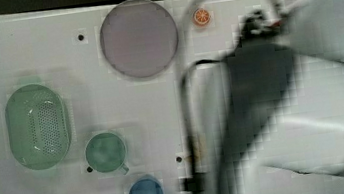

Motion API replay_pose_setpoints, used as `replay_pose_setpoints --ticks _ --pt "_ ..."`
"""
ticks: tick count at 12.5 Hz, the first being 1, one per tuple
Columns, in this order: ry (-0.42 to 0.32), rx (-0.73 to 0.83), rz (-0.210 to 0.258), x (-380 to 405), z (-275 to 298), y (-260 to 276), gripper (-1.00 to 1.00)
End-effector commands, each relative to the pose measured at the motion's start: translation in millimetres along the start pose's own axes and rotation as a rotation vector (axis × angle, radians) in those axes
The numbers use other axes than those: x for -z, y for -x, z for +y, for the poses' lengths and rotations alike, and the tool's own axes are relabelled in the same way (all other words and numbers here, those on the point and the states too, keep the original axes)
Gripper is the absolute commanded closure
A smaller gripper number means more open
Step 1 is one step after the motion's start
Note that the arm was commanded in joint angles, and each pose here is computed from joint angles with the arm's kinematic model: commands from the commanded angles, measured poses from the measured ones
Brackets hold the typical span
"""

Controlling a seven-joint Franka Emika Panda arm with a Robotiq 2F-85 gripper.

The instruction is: Pick Ketchup from oven and place it on table.

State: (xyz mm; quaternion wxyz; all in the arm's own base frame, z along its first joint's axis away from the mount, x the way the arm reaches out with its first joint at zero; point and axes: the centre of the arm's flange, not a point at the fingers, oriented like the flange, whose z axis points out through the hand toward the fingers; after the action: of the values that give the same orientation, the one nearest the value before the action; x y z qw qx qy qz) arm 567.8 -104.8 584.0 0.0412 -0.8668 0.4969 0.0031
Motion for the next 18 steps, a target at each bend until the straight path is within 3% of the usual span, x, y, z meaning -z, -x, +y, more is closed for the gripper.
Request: replay_pose_setpoints --ticks 1,3,5,11,15,17,18 --pt "0.055 0.090 -0.062 -46.0 -35.3 48.2 -0.21" --pt "0.110 0.130 -0.036 -91.2 -37.2 60.3 -0.21" --pt "0.152 0.144 -0.047 -166.3 -24.1 70.4 -0.21" --pt "0.192 0.136 -0.027 -344.0 11.6 73.9 -0.21" --pt "0.187 0.140 0.006 -400.3 14.8 69.1 -0.24" --pt "0.198 0.140 0.000 -410.9 19.2 72.0 -0.61" --pt "0.193 0.133 0.004 -410.0 19.0 72.0 -1.00"
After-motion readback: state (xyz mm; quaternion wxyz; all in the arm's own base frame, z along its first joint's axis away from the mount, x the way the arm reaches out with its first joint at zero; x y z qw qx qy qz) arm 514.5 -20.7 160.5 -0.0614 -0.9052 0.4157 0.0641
